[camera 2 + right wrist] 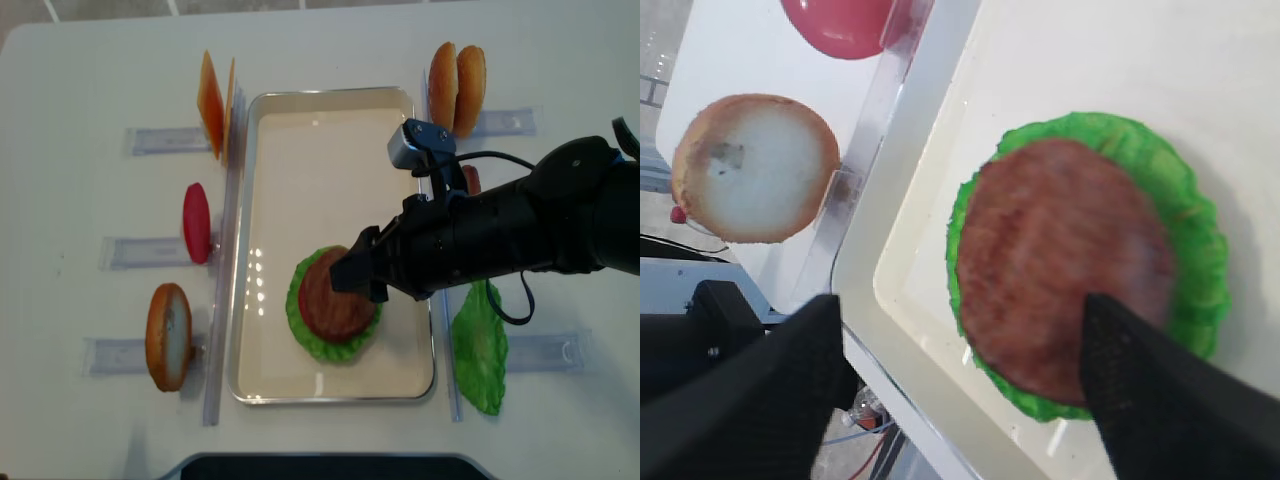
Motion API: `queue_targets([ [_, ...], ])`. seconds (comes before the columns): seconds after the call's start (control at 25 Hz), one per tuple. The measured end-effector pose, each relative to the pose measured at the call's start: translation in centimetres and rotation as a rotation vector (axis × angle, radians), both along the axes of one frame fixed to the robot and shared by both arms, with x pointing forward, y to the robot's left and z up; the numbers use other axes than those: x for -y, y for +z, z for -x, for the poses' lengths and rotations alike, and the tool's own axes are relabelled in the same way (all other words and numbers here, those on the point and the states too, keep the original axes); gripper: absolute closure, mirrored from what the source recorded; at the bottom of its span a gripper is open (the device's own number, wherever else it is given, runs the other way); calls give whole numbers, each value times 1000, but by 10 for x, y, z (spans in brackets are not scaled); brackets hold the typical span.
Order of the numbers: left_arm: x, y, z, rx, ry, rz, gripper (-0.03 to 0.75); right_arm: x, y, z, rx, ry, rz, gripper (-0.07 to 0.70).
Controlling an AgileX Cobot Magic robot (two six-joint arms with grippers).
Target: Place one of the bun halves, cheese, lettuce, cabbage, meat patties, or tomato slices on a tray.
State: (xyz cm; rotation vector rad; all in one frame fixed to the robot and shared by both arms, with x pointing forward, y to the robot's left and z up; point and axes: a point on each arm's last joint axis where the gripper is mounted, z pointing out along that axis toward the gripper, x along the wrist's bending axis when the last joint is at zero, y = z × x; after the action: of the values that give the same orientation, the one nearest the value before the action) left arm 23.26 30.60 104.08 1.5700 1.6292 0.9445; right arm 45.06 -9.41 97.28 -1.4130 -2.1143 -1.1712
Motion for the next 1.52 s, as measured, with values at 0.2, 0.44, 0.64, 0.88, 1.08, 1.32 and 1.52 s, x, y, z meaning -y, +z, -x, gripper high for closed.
queue_targets([
  [0.2,0,0,0,0,0,0,716,8,14,6,75,27,58,127],
  [0.44,0,0,0,0,0,0,716,25,43,18,181,27,117,127],
  [0.64,0,0,0,0,0,0,716,55,63,20,266,-40,202,127],
  [0.88,0,0,0,0,0,0,716,101,75,21,264,-167,337,127],
  [1.08,0,0,0,0,0,0,716,143,74,26,165,-279,509,127],
  [1.32,0,0,0,0,0,0,716,183,71,40,13,-393,722,127],
  [1.52,0,0,0,0,0,0,716,192,71,53,-90,-393,784,127],
])
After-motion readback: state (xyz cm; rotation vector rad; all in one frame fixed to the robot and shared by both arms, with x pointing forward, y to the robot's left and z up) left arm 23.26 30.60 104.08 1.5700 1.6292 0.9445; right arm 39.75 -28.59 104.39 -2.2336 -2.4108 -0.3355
